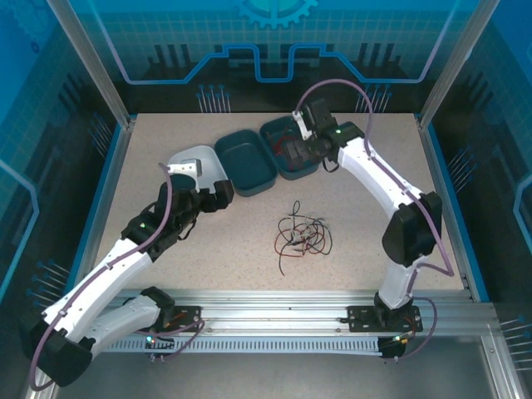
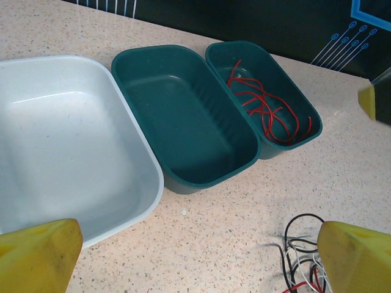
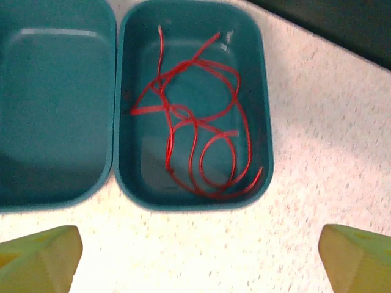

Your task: Untangle the cables

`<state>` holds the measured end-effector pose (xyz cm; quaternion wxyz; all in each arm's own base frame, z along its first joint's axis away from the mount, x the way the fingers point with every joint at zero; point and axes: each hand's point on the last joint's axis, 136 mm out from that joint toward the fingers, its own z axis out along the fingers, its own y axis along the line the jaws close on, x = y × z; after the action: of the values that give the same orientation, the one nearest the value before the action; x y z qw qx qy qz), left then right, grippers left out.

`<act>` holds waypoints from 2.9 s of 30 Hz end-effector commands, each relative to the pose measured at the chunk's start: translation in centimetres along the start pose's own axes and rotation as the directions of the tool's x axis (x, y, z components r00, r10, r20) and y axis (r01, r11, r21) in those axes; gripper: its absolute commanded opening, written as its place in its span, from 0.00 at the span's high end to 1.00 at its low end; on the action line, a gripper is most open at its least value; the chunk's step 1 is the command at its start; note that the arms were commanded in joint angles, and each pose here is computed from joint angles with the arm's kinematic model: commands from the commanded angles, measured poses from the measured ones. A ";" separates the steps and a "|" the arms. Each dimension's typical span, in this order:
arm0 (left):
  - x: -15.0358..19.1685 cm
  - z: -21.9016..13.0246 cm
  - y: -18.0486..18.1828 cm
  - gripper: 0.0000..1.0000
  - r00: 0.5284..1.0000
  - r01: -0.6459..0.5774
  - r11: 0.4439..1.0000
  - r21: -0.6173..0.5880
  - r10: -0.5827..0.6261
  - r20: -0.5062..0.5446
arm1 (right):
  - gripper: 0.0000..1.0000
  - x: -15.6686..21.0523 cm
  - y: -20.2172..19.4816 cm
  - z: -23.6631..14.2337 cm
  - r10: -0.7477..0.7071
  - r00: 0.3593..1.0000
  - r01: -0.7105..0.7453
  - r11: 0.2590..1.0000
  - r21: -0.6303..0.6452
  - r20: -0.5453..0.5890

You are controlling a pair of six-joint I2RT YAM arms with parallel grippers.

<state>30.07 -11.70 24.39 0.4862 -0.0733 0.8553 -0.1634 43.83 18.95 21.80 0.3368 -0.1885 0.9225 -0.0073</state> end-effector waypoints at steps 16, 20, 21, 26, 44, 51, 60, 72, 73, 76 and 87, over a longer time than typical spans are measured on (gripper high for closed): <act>-2.3 -1.2 0.3 0.01 0.996 0.060 0.998 -0.012 -0.059 0.073 | 0.00 13.3 -0.9 -8.8 0.268 0.962 -0.267 0.963 0.022 -0.055; -1.5 -0.7 0.3 0.01 0.995 0.084 0.996 0.002 -0.084 0.058 | 0.08 16.1 -0.1 -9.0 0.317 0.945 -0.319 0.947 -0.024 -0.081; -1.4 -0.7 0.1 0.01 0.995 0.084 0.996 0.011 -0.085 0.050 | 0.10 16.6 -0.1 -9.0 0.329 0.940 -0.332 0.943 -0.026 -0.087; -0.1 -0.4 0.6 0.01 0.990 0.137 0.990 0.019 -0.137 0.034 | 0.18 19.7 1.1 -8.2 0.362 0.921 -0.372 0.927 -0.048 -0.145; 4.3 -3.0 9.4 0.01 0.955 0.297 0.923 -0.243 -0.285 0.087 | 0.52 19.9 17.0 -7.5 -0.026 0.952 -0.016 0.991 -0.136 -0.306; 4.1 -3.8 11.1 0.01 0.942 0.335 0.903 -0.269 -0.313 0.121 | 0.60 21.0 23.5 -5.0 -0.093 0.910 0.035 0.988 -0.149 -0.403; 4.3 -2.6 10.5 0.01 0.949 0.316 0.915 -0.249 -0.304 0.085 | 0.67 22.3 21.5 -0.4 0.069 0.889 -0.044 0.997 0.065 -0.453; 4.6 -1.8 10.1 0.01 0.953 0.302 0.925 -0.230 -0.296 0.062 | 0.58 22.8 19.3 3.1 0.219 0.870 -0.160 0.973 0.168 -0.441; 4.5 -1.8 10.1 0.01 0.953 0.302 0.926 -0.229 -0.295 0.062 | 0.57 23.0 19.2 3.4 0.228 0.868 -0.168 0.971 0.171 -0.442; 4.6 -1.7 10.1 0.01 0.953 0.302 0.926 -0.228 -0.296 0.060 | 0.55 23.3 18.9 4.4 0.252 0.858 -0.192 0.965 0.176 -0.448; 5.0 -0.8 9.8 0.01 0.948 0.316 0.926 -0.206 -0.314 0.045 | 0.55 23.7 17.4 6.9 0.276 0.845 -0.207 0.959 0.195 -0.458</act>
<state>26.65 -3.51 17.07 0.4420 -0.2657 0.8462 -0.1343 23.94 29.24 1.58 0.1038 -0.0614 0.9914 -0.0515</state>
